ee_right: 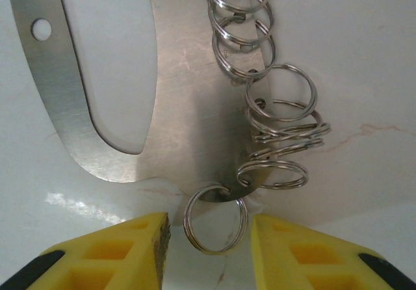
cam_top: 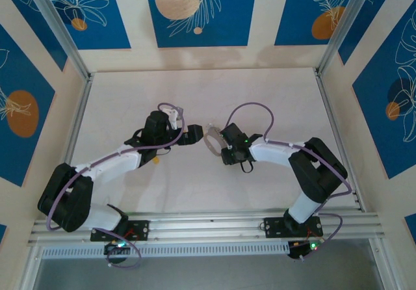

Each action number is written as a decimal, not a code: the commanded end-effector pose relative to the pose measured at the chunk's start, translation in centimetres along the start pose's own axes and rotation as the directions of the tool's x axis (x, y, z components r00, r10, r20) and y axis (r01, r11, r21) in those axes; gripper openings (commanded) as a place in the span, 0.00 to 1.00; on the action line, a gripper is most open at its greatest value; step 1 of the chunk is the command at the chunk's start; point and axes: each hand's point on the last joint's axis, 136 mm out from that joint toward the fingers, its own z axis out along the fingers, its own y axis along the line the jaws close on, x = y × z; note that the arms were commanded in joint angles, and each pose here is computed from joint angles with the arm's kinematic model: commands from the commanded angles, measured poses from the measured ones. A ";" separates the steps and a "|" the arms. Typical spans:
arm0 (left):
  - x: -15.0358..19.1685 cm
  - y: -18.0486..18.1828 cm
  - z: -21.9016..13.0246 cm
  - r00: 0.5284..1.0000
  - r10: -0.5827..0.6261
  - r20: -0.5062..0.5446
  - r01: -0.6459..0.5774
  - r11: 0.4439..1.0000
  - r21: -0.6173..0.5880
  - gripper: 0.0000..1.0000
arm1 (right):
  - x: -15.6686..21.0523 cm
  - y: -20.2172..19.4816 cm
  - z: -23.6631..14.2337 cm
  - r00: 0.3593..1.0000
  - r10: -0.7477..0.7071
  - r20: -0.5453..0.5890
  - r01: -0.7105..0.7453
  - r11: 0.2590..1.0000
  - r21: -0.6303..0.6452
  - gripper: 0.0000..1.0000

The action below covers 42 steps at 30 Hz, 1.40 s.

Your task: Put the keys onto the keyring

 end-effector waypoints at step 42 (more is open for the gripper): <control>0.2 -0.7 0.5 1.000 0.018 0.000 -0.018 0.999 0.037 0.98 | -2.1 -0.7 -0.2 0.995 -0.098 0.008 0.096 0.988 0.123 0.15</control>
